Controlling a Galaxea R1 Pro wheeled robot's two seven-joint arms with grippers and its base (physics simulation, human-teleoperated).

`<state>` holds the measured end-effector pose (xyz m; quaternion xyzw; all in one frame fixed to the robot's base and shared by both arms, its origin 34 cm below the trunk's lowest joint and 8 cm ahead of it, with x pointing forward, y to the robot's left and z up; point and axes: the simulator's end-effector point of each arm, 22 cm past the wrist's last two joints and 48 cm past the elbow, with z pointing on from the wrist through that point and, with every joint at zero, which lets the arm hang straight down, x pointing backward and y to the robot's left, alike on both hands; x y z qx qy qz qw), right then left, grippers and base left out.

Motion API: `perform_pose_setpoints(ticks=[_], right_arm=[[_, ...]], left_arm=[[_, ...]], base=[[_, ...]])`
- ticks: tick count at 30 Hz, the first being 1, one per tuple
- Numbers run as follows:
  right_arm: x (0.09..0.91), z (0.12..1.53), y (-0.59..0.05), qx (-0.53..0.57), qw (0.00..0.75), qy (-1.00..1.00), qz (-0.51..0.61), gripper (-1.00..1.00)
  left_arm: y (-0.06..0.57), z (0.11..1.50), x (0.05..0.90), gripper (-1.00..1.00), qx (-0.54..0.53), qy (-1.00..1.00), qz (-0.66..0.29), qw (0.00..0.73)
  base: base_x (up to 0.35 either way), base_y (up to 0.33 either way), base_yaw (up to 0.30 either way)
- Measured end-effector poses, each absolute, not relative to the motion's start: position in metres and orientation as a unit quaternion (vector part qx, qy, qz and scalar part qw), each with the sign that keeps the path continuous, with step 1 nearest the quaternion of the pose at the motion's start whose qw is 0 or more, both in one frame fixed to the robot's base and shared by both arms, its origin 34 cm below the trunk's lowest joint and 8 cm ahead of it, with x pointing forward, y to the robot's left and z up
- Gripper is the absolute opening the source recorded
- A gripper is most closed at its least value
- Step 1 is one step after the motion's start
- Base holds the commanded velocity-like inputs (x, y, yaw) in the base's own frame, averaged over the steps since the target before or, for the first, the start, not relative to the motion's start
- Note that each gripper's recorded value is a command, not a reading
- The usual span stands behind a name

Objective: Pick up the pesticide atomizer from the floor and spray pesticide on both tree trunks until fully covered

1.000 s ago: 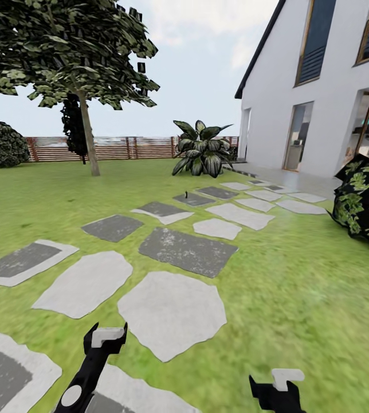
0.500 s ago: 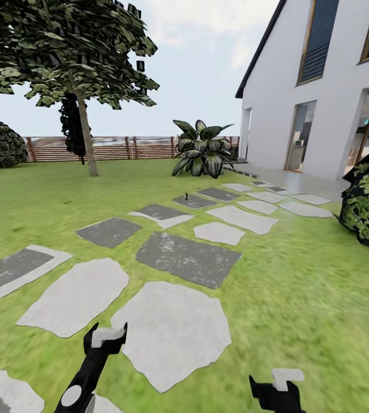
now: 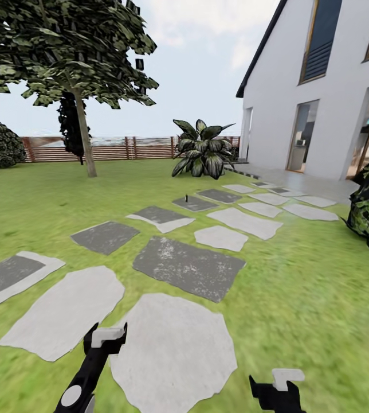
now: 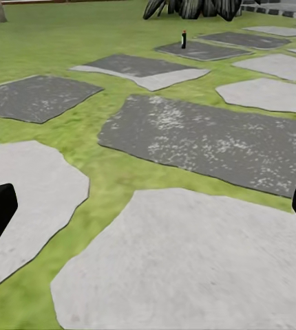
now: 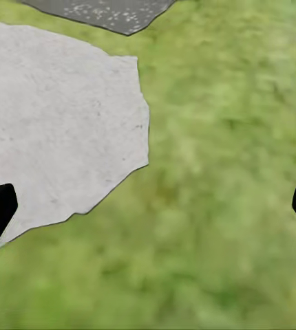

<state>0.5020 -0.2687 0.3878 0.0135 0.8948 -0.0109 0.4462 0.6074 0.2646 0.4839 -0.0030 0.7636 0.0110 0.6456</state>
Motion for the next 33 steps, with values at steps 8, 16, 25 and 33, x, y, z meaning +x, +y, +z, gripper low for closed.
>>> perform_pose_setpoints(ticks=[8,16,25,33], right_arm=[[0.5021,0.3878,-0.2683,0.013,0.446,0.895,-0.011,1.0],[0.5021,0.3878,-0.2681,0.014,0.446,0.895,-0.01,1.0],[0.5021,0.3878,-0.2687,0.015,0.446,0.895,-0.01,1.0],[0.5022,0.388,-0.2698,0.016,0.447,0.895,-0.01,1.0]], left_arm=[[0.2651,0.4839,0.6074,1.0,-0.003,0.764,0.011,0.646],[0.2651,0.4839,0.6074,1.0,-0.003,0.764,0.011,0.646],[0.2651,0.4839,0.6074,1.0,-0.003,0.764,0.011,0.646],[0.2651,0.4839,0.6074,1.0,-0.003,0.764,0.011,0.646]], base=[[0.335,0.0,0.0],[0.335,0.0,0.0],[0.335,0.0,0.0],[0.335,0.0,0.0]])
